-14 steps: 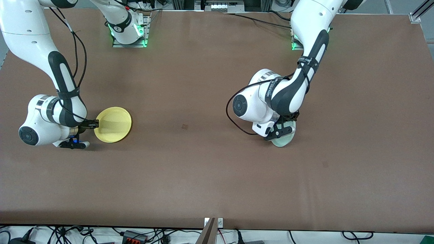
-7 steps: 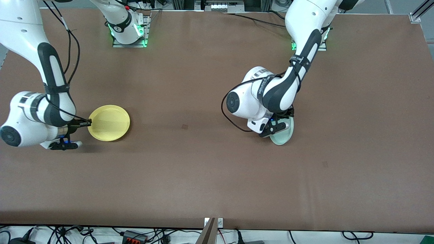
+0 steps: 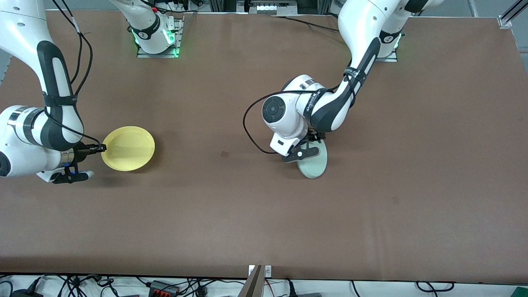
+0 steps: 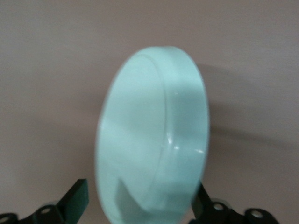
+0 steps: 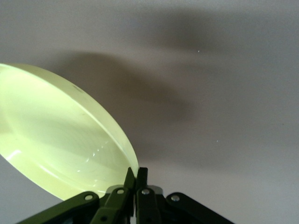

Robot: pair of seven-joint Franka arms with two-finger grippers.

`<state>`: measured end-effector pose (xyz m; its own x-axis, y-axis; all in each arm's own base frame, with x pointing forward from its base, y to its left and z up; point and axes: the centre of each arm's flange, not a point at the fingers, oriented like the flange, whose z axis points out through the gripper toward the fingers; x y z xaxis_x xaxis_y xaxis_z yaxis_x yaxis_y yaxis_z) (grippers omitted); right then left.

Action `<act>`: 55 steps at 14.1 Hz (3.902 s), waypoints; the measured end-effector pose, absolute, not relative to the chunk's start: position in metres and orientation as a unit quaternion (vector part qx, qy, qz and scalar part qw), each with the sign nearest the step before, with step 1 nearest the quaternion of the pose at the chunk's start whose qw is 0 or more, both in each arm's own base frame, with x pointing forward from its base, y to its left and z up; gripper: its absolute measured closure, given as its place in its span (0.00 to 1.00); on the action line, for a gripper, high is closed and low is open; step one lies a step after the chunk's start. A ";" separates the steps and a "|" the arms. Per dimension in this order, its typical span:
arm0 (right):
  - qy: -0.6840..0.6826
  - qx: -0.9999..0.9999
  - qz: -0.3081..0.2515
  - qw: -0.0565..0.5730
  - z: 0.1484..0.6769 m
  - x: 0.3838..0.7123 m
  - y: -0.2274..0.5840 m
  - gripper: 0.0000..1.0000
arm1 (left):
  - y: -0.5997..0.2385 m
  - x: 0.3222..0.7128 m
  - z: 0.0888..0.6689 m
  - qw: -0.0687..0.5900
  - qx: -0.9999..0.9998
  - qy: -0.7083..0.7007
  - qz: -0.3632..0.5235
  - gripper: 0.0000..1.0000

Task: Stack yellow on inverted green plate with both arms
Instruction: 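Flip the green plate upside down with the left gripper, lower it mid-table, then open the left gripper and withdraw while the right gripper carries the yellow plate, then lower the yellow plate onto the inverted green plate with the right gripper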

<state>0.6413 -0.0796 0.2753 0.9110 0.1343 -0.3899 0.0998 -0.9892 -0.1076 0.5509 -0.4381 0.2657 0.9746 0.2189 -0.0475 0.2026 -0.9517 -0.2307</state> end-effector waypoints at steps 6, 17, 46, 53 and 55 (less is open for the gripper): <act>-0.073 -0.981 0.174 0.038 0.302 0.655 -0.069 0.97 | -0.448 0.562 0.290 0.037 -0.990 -0.133 0.029 0.00; -0.087 -0.969 0.171 0.155 0.335 0.650 0.048 0.97 | -0.205 0.658 0.414 0.079 -0.996 -0.019 0.040 0.00; 0.222 -0.921 0.175 0.267 0.204 0.588 0.476 0.97 | -0.006 0.561 0.574 -0.001 -0.998 0.067 -0.008 0.00; 0.230 -0.923 0.165 0.261 0.186 0.573 0.495 0.97 | -0.006 0.561 0.574 -0.001 -0.998 0.067 -0.006 0.00; 0.231 -0.924 0.163 0.259 0.179 0.570 0.497 0.97 | -0.006 0.561 0.574 -0.001 -0.998 0.067 -0.006 0.00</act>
<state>0.5702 0.4968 0.1794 0.8404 -0.3424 -0.4200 -0.5108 -0.7594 -0.4030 0.5607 -0.0062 0.5741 0.9909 -0.1339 0.0123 -0.1340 -0.9910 0.0013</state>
